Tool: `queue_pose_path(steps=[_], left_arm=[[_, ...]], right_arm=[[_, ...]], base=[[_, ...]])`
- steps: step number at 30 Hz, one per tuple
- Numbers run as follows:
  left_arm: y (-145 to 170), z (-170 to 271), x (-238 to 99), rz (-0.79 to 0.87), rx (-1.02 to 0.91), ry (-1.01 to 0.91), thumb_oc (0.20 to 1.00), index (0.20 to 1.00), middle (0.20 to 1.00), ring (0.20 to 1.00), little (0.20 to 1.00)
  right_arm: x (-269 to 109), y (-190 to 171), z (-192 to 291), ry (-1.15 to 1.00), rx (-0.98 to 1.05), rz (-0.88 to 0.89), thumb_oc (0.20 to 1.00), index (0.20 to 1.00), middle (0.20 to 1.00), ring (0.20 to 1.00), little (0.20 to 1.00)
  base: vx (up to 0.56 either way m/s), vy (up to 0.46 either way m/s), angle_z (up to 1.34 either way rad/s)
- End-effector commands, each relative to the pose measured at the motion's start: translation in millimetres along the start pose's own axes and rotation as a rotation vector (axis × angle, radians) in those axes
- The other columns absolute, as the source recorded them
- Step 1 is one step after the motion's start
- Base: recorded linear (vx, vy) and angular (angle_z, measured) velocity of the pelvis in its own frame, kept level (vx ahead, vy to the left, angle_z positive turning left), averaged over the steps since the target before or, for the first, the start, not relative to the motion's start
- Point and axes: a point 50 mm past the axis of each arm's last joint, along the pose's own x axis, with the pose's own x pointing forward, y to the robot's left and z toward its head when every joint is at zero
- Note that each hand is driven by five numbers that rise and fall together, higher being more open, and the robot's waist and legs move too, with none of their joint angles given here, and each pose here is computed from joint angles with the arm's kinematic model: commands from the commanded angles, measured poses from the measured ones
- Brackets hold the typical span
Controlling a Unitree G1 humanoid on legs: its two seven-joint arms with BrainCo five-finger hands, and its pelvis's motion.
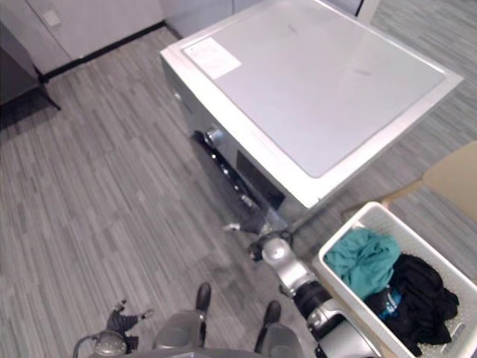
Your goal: Grab the laundry basket,head to the washer,open it,put in the laundry and shut it.
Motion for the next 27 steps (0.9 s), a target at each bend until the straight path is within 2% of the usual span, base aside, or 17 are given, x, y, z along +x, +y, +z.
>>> queue_pose_path(steps=[1,3,7,19,27], left_arm=[[18.0,24.7,7.5,0.079,-0.006,-0.095,1.000,1.000,1.000,1.000,1.000],[17.4,29.1,8.4,0.087,-0.010,-0.106,1.000,1.000,1.000,1.000,1.000],[16.2,29.6,8.4,0.090,0.003,-0.107,1.000,1.000,1.000,1.000,1.000],[9.2,43.2,9.7,0.084,0.040,-0.146,1.000,1.000,1.000,1.000,1.000],[18.7,50.2,9.9,0.088,0.024,-0.186,1.000,1.000,1.000,1.000,1.000]], right_arm=[[8.8,-22.5,41.7,-0.197,-0.019,-0.157,1.000,1.000,1.000,1.000,1.000],[5.6,-36.2,46.6,-0.231,-0.049,-0.227,1.000,1.000,1.000,1.000,1.000],[-2.6,-41.8,45.2,-0.247,-0.070,-0.253,1.000,1.000,1.000,1.000,1.000],[-25.0,-11.7,22.4,-0.192,-0.018,-0.167,1.000,1.000,1.000,1.000,1.000],[4.8,-12.4,45.5,-0.213,0.032,-0.182,1.000,1.000,1.000,1.000,1.000]], base=[[-0.04,0.049,0.00],[-0.04,0.055,-0.02],[0.01,0.045,0.03],[0.00,0.063,-0.07],[-0.02,0.036,-0.04]])
